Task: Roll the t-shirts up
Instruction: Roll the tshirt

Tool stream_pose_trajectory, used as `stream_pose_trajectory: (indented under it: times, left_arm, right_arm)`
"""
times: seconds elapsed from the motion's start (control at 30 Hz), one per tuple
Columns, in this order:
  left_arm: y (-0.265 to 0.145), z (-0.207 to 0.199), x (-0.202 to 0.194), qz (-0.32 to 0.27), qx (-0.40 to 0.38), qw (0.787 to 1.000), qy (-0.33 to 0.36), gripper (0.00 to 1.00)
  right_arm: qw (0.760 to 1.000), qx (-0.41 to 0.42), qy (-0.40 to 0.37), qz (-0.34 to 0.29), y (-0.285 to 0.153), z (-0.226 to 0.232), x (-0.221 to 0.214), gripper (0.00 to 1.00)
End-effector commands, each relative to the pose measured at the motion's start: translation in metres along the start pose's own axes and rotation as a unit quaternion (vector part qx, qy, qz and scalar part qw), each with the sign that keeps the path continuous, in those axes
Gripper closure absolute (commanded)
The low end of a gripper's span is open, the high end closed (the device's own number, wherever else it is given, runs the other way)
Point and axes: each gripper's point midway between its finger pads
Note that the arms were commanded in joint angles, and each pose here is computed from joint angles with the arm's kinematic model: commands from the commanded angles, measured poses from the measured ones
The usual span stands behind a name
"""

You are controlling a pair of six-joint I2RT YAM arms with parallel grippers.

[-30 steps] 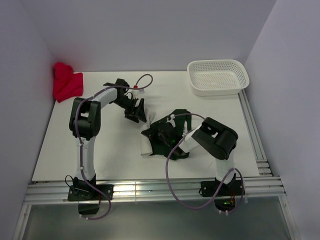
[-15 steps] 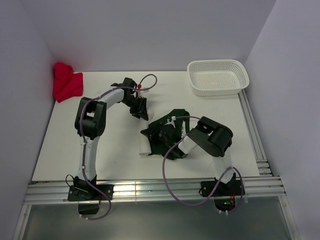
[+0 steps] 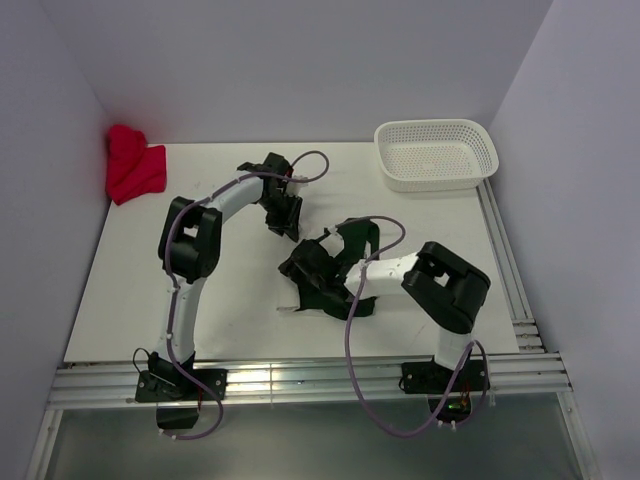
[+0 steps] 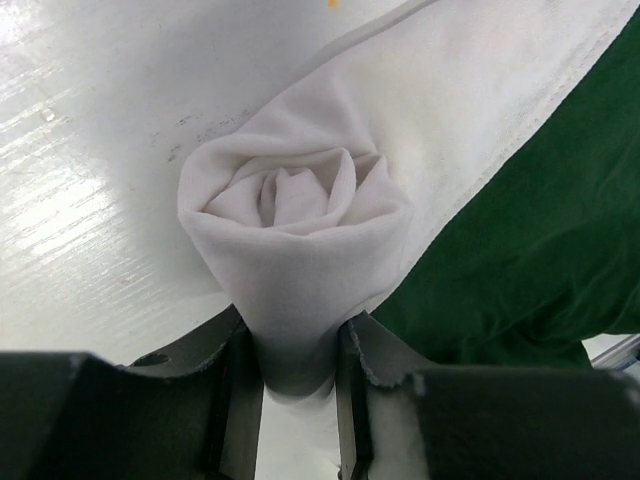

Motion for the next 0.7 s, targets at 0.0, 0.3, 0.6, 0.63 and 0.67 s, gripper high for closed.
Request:
stream_pose_trajectory:
  times: [0.0,0.3,0.6,0.63,0.67]
  left_arm:
    - [0.005,0.028,0.003,0.002,0.070,0.998,0.008,0.87]
    - [0.011,0.036,0.001,0.014,0.092,0.996,0.009,0.87]
    - [0.015,0.040,-0.001,0.024,0.111,0.993,0.016,0.87]
    - [0.015,0.040,-0.002,0.026,0.112,0.993,0.017,0.87]
    - [0.015,0.039,-0.003,0.028,0.112,0.993,0.019,0.87]
  right_arm:
    - [0.995,-0.075,-0.058,-0.021,-0.021,-0.017,-0.002,0.45]
    - [0.994,-0.090,-0.062,-0.009,-0.045,-0.033,-0.033,0.47]
    - [0.993,-0.080,-0.091,-0.009,-0.065,-0.021,-0.048,0.44]
    - [0.991,-0.090,-0.098,-0.012,-0.069,-0.023,-0.046,0.44]
    - [0.992,-0.081,-0.099,-0.014,-0.074,-0.013,-0.047,0.44]
Point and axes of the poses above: each gripper's point midway between its finger pads, its own y axis out along the fingers, its own z axis along the line the jaws close on, x = y × z, and after that the axes turned 7 degrees about y, right-handed
